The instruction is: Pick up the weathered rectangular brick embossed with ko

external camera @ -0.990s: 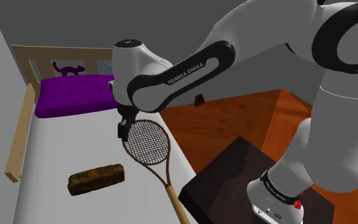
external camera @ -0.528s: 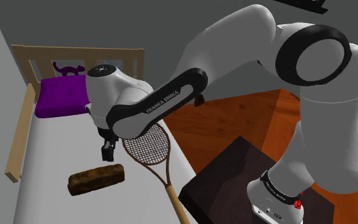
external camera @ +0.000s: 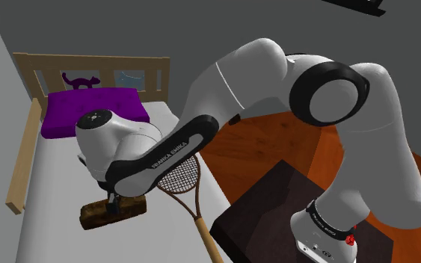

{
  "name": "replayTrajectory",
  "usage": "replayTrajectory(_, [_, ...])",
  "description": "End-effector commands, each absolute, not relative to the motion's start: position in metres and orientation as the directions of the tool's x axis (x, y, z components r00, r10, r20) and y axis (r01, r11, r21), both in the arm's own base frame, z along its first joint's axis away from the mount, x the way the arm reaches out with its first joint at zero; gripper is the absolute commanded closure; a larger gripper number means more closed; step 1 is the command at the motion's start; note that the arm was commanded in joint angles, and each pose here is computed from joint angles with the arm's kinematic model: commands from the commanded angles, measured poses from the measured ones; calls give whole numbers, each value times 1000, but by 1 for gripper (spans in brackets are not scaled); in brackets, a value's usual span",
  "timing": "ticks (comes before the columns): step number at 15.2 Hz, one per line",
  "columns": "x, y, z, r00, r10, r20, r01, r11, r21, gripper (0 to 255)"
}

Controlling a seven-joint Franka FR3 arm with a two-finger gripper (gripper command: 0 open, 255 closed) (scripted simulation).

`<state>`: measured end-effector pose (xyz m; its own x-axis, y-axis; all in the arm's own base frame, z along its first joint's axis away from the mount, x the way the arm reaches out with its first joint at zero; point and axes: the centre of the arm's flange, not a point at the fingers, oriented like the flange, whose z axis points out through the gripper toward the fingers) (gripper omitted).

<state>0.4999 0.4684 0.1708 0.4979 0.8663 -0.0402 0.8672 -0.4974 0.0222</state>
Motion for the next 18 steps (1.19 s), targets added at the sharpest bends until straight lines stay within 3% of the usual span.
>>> replayTrajectory(1, [500,471,158,493,869,-41,870,-493,23,0])
replayTrajectory(7, [500,471,134,493,869,-41,870,-493,23,0])
replayTrajectory(8, [500,472,134,493,869,-40,870,-493,23,255])
replayTrajectory(18, [500,471,140,493,869,-41,870,-493,23,255])
